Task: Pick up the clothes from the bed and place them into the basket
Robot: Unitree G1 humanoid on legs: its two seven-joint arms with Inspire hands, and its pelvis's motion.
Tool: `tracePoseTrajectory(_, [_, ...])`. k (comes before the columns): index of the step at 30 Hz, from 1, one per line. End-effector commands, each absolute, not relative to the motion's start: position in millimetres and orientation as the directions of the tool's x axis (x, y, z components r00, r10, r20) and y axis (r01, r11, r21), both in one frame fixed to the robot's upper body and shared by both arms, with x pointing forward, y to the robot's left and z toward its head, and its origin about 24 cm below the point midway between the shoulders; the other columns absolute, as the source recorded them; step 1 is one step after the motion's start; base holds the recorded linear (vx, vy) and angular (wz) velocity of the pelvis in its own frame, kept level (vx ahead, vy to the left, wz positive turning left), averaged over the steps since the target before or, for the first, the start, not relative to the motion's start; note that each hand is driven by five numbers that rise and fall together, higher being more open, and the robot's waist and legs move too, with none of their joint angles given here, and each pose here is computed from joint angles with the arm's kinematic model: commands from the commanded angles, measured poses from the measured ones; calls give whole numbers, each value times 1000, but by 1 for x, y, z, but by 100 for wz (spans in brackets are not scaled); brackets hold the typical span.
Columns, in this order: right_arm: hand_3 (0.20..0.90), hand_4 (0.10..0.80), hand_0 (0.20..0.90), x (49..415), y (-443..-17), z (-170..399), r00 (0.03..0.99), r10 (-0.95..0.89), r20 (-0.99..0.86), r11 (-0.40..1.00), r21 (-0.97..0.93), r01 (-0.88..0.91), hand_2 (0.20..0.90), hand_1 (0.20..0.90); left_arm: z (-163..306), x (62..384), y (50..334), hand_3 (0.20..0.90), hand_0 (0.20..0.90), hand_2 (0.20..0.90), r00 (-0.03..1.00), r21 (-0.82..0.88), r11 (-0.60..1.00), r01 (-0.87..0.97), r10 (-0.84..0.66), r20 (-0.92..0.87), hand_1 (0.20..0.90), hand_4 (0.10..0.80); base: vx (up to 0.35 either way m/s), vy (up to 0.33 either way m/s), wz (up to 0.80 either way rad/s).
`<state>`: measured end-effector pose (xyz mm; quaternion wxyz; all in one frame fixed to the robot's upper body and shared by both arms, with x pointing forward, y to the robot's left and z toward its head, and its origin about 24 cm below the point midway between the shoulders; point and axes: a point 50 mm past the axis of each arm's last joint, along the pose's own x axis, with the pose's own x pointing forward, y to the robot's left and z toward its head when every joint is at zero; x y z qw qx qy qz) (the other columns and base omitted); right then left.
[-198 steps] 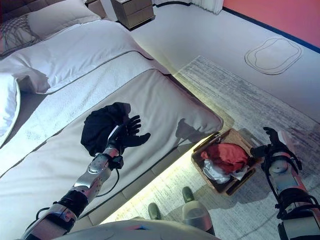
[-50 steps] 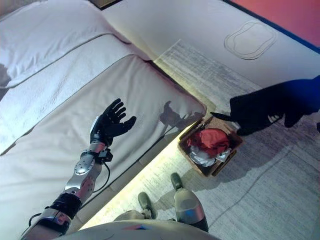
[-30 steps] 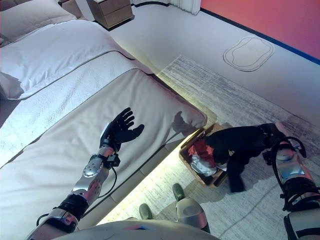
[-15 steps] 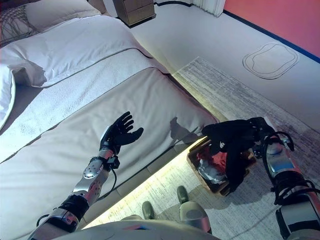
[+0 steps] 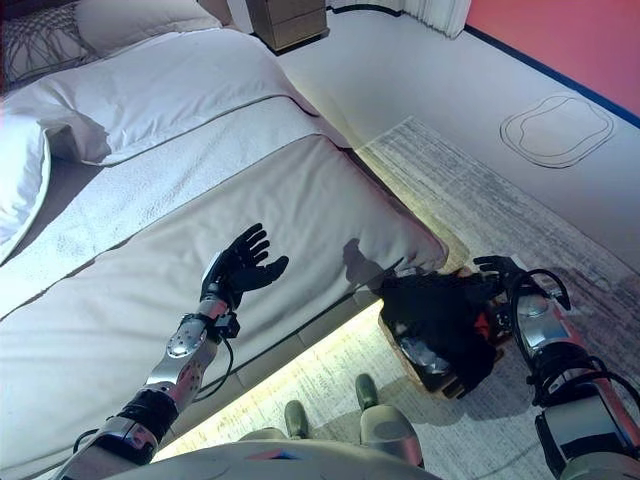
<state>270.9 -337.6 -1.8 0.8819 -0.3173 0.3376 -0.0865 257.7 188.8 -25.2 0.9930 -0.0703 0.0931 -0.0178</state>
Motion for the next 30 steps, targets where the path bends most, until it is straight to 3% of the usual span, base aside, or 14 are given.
tracePoseTrajectory(1, [900,800,900,283,-352,19,771,-449,-452,751,-659,51,900,900,12,283,182,900,900,900,995,-103,989,104,-102,18,900,800,0,0,0])
tracePoseTrajectory(8, [900,800,900,276,-355,13,758,-468,-455,748,-661,65,900,900,13,284,184,900,900,900,995,-98,990,104,-103,20,900,800,24,-1,0])
tracePoseTrajectory(12, [900,800,900,289,-346,29,826,-431,-363,729,-680,81,900,900,9,283,185,900,900,900,997,-96,992,80,-81,-5,900,800,17,-1,1])
tracePoseTrajectory(18, [900,800,900,309,-293,61,956,-275,-105,755,-639,147,900,900,-16,270,191,900,900,900,989,-78,997,1,-13,-151,900,800,15,-3,3])
tracePoseTrajectory(23, [900,800,900,278,-228,52,987,-106,120,778,-608,158,900,900,-41,245,177,900,900,900,968,-74,997,27,-44,-247,900,800,27,8,16])
tracePoseTrajectory(30, [900,800,900,264,-205,22,999,-5,37,784,-620,26,900,900,-49,231,178,900,900,900,958,-51,998,26,-40,-285,900,800,41,14,33])
